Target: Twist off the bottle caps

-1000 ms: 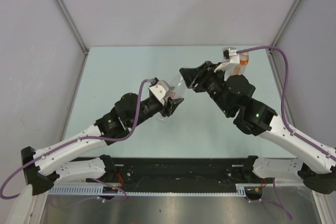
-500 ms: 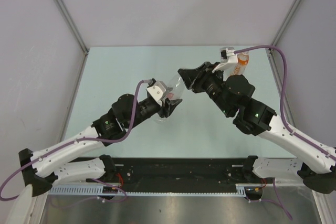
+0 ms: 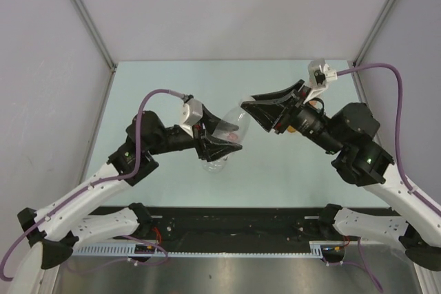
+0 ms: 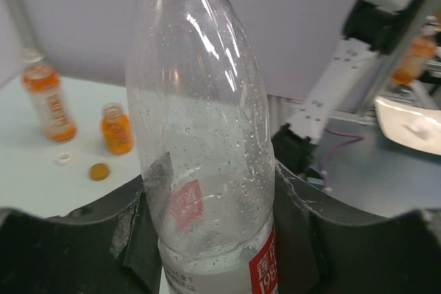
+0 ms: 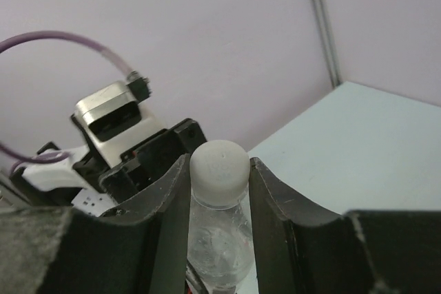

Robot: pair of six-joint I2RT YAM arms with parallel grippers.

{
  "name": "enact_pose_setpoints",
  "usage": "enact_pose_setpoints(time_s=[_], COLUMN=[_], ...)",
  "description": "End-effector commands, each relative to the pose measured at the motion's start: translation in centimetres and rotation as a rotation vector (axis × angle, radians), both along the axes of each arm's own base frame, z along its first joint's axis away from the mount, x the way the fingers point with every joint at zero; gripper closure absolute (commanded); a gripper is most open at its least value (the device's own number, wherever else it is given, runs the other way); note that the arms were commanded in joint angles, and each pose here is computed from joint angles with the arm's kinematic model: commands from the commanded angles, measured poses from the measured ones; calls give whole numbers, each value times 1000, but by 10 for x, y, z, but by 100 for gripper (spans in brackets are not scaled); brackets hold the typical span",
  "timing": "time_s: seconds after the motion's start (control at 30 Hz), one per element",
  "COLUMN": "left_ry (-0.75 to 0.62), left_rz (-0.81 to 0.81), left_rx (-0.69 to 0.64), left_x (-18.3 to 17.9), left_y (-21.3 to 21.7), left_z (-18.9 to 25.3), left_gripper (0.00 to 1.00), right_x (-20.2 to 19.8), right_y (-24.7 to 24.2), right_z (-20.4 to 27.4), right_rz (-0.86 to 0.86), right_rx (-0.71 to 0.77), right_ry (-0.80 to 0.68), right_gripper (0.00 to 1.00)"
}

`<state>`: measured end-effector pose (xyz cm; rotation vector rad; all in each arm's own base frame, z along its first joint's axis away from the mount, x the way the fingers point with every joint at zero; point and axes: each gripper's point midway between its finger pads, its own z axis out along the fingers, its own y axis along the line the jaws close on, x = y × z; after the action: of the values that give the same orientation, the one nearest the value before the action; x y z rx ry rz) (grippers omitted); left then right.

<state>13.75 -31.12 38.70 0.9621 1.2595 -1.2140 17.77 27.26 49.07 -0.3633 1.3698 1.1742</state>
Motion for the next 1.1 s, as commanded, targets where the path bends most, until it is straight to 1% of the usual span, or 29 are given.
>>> enact_pose_setpoints(time_s=[0.0,0.07,0.1,0.23,0.3,0.4,0.8,1.07], left_ry=[-15,6,5,9,11,13,83,88], left_rz=[-445,-504,-551,-647,-675,-712,-825,-838], left_rx=[-52,-43,-35,-33,-29,-28,-19,-20], left_x=[-75,-79,-85,-96,-98,-102,-107,-103], left_y=[7,7,10,14,14,16,15,11], left_z=[37,39,39,44,44,46,46,42], left_gripper=[100,100,100,100,100,100,100,100], right_x=[-29,-43,-52,-76,-89,-102,-137,-147], right_y=[3,1,2,1,1,0,-8,-10], right_z=[5,9,8,8,5,2,-13,-27], right_rz=[171,239,300,451,533,609,825,943], right_rx=[-52,-46,-55,-65,-78,-96,-151,-182], right_ry=[-177,-221,-244,-306,-335,-372,-510,-529], right_gripper=[100,100,100,100,100,100,100,100])
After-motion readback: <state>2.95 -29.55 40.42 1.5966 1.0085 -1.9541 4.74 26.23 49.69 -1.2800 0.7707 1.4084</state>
